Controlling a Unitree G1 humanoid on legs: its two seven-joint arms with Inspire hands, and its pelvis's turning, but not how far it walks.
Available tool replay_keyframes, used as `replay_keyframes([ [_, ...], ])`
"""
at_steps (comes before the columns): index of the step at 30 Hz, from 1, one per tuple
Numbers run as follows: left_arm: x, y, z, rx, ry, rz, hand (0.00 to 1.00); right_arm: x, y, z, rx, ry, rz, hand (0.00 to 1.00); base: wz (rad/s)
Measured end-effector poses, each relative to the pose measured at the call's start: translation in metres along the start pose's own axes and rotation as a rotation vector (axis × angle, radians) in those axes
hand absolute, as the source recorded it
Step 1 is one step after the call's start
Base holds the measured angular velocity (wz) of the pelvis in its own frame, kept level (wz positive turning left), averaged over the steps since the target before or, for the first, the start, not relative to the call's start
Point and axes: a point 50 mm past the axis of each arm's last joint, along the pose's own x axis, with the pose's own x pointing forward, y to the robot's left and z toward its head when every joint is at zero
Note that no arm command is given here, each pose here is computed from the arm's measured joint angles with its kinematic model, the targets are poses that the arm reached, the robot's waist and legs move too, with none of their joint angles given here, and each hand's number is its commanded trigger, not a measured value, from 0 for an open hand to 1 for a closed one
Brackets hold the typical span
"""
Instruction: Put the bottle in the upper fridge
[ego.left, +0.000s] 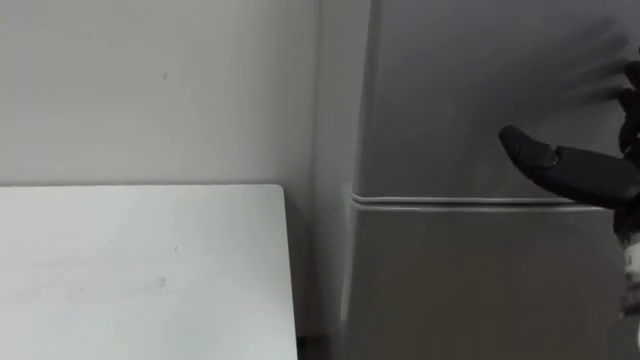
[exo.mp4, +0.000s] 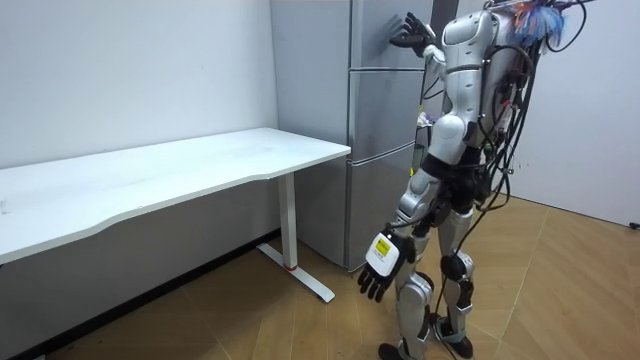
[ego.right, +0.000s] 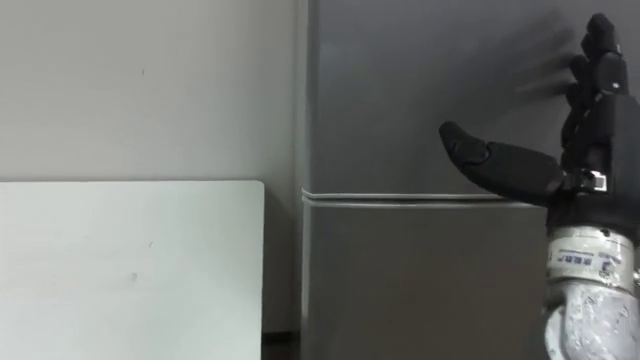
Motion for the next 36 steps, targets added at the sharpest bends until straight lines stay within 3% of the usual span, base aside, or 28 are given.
replay_keyframes([
  [12,0.000,-0.001,0.001,0.036,0.007,-0.013,0.00,0.007,-0.002,-0.027,-0.094,0.046,-0.051,0.00,0.00],
  [36,0.000,0.003,-0.003,-0.004,-0.014,-0.024,0.00,0.007,-0.002,-0.012,-0.015,0.015,-0.050,0.00,0.01],
])
